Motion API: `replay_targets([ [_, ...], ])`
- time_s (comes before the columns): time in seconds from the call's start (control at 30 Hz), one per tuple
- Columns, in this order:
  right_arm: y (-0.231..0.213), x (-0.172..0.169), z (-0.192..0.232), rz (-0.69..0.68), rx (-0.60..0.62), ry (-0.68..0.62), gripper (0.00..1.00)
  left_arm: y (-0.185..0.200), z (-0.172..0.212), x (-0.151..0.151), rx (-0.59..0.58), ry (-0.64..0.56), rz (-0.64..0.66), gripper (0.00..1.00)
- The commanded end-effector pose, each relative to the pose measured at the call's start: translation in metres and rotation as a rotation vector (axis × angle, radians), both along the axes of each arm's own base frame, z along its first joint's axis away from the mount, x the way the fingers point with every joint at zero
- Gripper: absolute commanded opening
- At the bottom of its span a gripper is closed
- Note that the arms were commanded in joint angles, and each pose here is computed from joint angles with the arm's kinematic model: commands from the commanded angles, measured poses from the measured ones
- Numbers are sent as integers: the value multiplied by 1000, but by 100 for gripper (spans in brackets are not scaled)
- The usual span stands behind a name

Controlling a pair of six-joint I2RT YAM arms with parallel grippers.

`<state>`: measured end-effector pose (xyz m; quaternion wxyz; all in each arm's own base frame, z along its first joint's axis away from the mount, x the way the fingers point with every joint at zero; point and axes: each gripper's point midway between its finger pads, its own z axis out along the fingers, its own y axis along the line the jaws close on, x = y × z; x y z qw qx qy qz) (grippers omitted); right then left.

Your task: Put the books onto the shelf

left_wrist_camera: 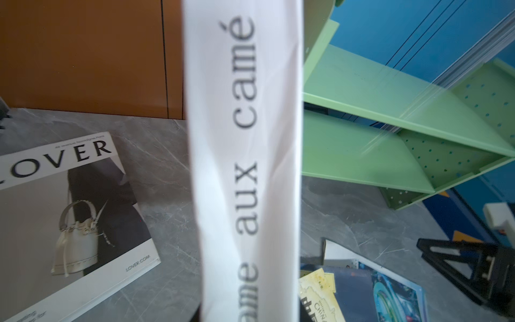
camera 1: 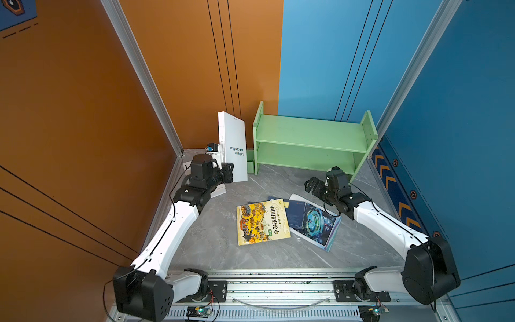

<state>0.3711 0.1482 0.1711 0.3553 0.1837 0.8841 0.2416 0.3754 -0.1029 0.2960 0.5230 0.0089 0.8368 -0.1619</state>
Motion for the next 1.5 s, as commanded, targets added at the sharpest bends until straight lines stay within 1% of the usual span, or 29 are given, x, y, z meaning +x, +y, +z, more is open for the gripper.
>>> replay_targets([
  [0.0,10,6,46,59,39,-118,100,22,8,-22,158,-56,120,11],
  [0.03,10,6,50,64,41,-126,100,21,2,-32,173,-56,121,11],
  [0.17,11,6,65,69,56,-164,100,9,15,-57,192,-125,106,11],
  [0.27,12,6,71,76,68,-176,100,-3,22,-69,226,-161,90,10],
  [0.4,14,5,74,84,88,-182,100,-22,36,-81,309,-217,66,9],
  [0.53,15,2,80,88,102,-197,100,-41,52,-86,329,-269,15,8],
  [0.63,13,2,83,84,101,-206,100,-56,55,-86,334,-289,-26,7],
  [0.7,11,1,84,81,102,-209,100,-66,71,-87,319,-325,-49,7],
  [0.97,1,-4,87,55,117,-221,100,-93,75,-84,345,-347,-128,7],
  [1.1,-4,-7,111,53,158,-268,100,-105,74,-80,374,-347,-160,7],
  [1.27,-15,-15,168,64,248,-345,100,-125,74,-74,453,-362,-213,7],
  [1.4,-23,-22,210,94,363,-385,100,-148,72,-73,566,-389,-265,5],
  [1.47,-24,-24,228,126,438,-392,100,-159,79,-70,607,-427,-267,5],
])
